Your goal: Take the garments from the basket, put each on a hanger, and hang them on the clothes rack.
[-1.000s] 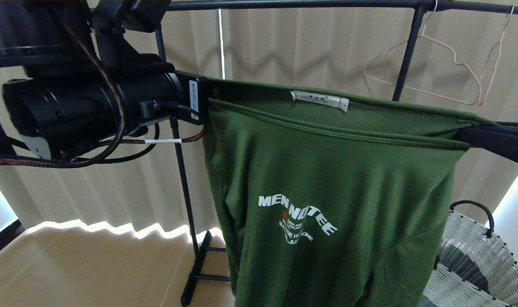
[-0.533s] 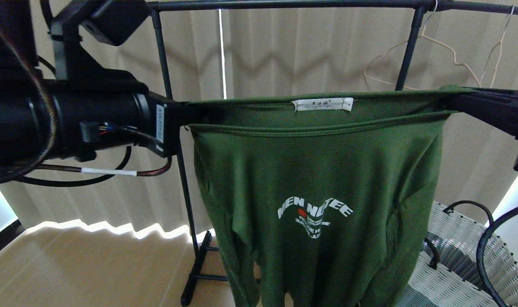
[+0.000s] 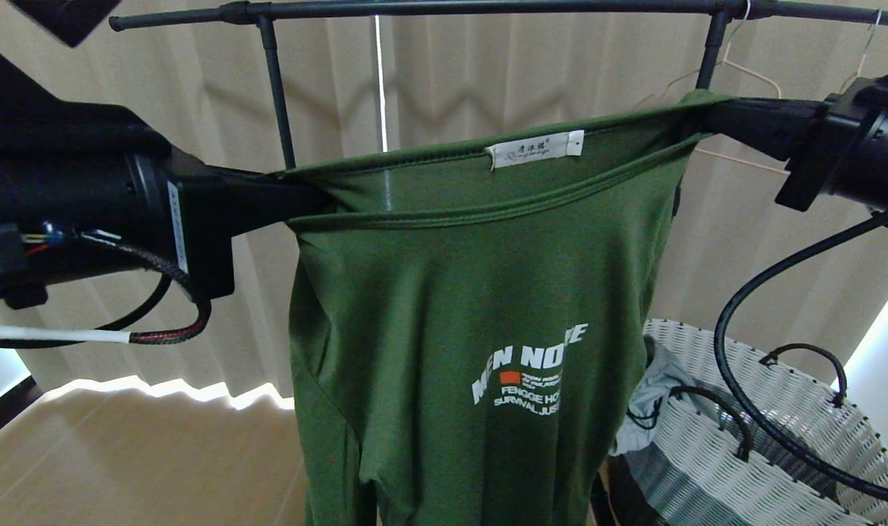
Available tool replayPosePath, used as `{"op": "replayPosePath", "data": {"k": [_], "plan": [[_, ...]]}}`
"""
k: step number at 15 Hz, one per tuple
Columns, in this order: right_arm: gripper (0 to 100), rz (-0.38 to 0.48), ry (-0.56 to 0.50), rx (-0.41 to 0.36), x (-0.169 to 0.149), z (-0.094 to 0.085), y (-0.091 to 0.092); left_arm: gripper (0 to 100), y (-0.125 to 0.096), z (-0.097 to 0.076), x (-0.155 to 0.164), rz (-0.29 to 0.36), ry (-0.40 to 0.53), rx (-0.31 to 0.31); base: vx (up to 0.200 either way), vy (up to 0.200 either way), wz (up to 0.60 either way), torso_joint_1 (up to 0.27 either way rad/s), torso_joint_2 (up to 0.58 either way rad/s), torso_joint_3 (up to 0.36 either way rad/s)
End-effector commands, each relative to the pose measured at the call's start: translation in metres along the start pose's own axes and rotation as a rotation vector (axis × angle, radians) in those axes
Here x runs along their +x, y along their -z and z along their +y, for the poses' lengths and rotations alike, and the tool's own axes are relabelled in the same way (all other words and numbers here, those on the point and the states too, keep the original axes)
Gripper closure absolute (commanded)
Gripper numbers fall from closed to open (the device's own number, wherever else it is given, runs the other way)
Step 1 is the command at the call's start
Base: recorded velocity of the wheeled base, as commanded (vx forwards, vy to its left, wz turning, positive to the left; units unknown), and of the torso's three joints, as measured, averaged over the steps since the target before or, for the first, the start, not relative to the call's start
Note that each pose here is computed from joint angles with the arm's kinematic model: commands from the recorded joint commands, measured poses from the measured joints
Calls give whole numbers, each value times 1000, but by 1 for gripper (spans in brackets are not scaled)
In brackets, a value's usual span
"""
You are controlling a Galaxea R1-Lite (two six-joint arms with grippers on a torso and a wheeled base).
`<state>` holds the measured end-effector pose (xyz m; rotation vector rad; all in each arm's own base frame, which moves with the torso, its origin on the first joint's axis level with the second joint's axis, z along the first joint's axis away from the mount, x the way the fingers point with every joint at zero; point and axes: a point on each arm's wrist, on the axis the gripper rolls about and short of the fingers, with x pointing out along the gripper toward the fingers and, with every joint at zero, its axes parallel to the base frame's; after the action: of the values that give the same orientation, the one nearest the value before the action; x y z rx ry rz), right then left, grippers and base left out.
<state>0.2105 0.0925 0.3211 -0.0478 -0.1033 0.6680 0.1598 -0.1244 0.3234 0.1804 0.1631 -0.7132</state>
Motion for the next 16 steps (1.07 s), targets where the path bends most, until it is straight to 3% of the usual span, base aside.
{"op": "replayPosePath", "data": {"k": [1, 3, 6, 10, 12, 16], "plan": [[100, 11, 1, 2, 3, -1, 3, 100, 7, -2, -3, 11, 5, 2, 0, 0, 0, 0, 0, 0], [100, 1, 23, -6, -5, -3, -3, 100, 2, 1, 0, -9, -12, 2, 0, 0, 0, 0, 0, 0], [100, -16, 66, -17, -22, -7, -12, 100, -23, 16, 25, -174, -82, 2, 0, 0, 0, 0, 0, 0], [100, 68, 61, 12, -45, 1, -4, 100, -12, 22, 41, -132, -106, -5, 0, 0, 0, 0, 0, 0], [100, 116, 55, 26, -48, 4, 13, 100, 4, 21, 46, -71, -128, -10, 0, 0, 0, 0, 0, 0], [100, 119, 49, 25, -47, 5, 13, 100, 0, 21, 42, -88, -150, -11, 0, 0, 0, 0, 0, 0]]}}
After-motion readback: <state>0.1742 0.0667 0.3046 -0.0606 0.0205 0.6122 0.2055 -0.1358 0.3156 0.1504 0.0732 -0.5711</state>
